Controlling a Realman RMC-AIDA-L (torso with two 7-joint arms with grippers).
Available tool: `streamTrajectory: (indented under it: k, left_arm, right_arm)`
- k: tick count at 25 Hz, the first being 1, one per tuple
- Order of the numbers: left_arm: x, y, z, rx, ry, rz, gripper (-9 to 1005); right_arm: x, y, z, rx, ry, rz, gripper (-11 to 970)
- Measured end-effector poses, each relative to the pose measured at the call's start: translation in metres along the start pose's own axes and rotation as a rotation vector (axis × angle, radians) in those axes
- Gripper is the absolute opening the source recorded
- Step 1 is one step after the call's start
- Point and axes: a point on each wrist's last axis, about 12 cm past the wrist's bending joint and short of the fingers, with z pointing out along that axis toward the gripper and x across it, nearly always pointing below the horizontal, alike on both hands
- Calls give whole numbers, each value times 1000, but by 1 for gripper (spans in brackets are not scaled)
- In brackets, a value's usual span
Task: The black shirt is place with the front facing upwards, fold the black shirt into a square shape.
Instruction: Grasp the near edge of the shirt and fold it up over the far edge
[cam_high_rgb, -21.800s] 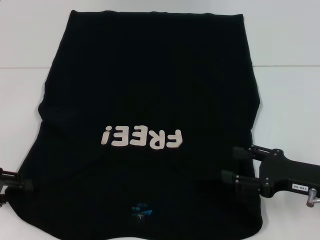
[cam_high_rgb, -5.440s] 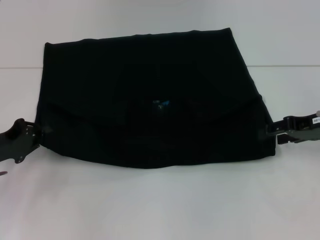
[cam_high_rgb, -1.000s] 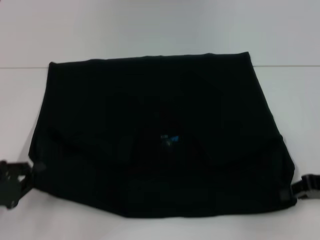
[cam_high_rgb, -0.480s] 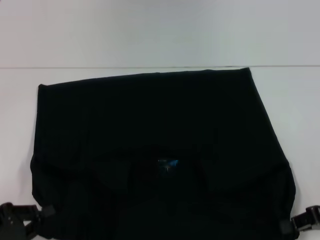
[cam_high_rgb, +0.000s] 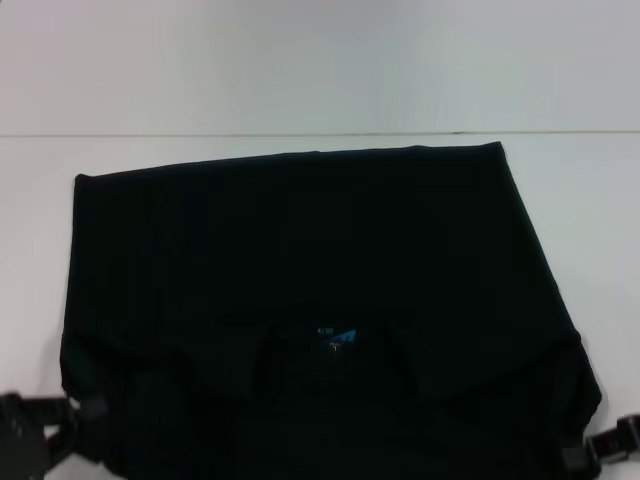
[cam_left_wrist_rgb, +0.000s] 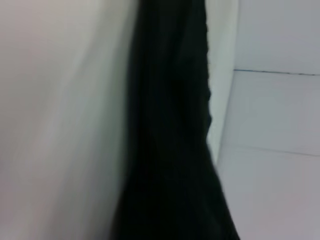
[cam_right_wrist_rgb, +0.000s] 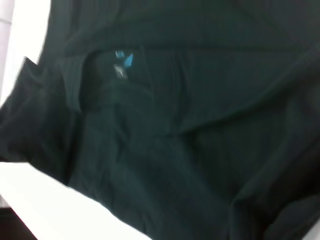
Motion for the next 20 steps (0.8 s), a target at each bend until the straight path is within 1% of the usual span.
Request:
streamTrajectory:
  k: [2, 5, 9, 10, 11, 14, 18, 20]
  left_arm:
    - [-6, -7, 6, 23, -4, 20, 62]
    - [-18, -21, 16, 64, -4, 57, 62]
    - [-34, -37, 22, 122, -50, 93, 62]
    - [-34, -37, 22, 122, -50, 93, 62]
    - [-43, -42, 24, 142, -114, 99, 62]
    - [-54, -46, 27, 162, -193, 109, 62]
    - [-63, -51, 35, 203, -278, 131, 62]
    - [-67, -51, 39, 225, -331, 134, 62]
  right_arm:
    - [-4, 1, -4, -22, -42, 2, 58]
    - [-10, 5, -11, -67, -109, -1, 58]
    - [-21, 12, -16, -161, -221, 6, 57]
    - [-24, 13, -17, -183, -254, 12, 57]
    - [-26, 14, -18, -197, -278, 16, 57]
    - [-37, 16, -17, -246, -379, 35, 56]
    - [-50, 20, -12, -296, -495, 53, 56]
    - [-58, 22, -8, -315, -566, 61, 56]
